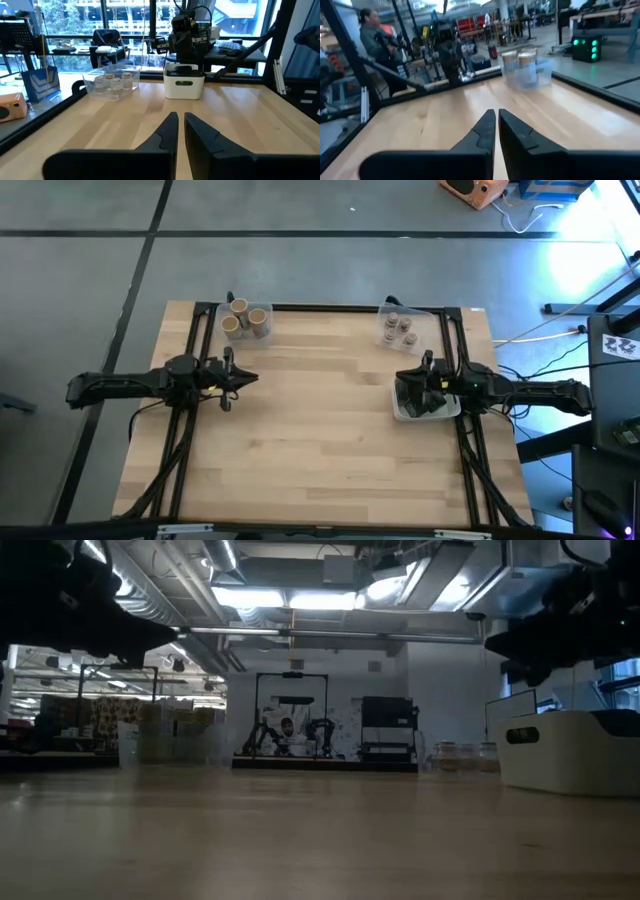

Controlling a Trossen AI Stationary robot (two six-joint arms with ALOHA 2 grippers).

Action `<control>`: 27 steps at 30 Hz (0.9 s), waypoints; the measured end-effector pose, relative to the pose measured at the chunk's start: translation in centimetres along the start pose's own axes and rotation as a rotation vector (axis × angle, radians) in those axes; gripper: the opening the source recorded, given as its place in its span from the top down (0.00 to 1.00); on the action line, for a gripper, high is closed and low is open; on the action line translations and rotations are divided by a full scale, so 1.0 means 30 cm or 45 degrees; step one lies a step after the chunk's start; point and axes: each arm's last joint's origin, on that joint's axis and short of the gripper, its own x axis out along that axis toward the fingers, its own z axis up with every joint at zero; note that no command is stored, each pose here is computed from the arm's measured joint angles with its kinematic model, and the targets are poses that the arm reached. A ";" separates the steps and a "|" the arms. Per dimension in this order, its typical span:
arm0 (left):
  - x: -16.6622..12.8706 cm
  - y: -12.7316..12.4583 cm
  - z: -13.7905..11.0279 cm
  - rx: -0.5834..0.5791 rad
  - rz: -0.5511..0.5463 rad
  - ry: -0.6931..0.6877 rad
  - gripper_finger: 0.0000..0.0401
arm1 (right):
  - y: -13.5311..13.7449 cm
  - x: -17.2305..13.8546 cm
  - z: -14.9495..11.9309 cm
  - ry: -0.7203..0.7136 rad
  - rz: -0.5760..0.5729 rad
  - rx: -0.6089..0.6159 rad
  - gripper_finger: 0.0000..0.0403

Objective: Sort spices by type
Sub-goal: Return to Home Position

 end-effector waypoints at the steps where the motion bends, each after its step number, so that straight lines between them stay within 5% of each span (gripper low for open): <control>1: -0.004 0.001 -0.001 -0.001 0.002 0.001 0.96 | -0.002 -0.003 -0.002 -0.010 -0.008 0.000 0.94; 27: -0.035 0.002 0.000 0.006 0.024 -0.032 0.96 | -0.002 -0.040 -0.025 0.065 0.070 -0.018 0.94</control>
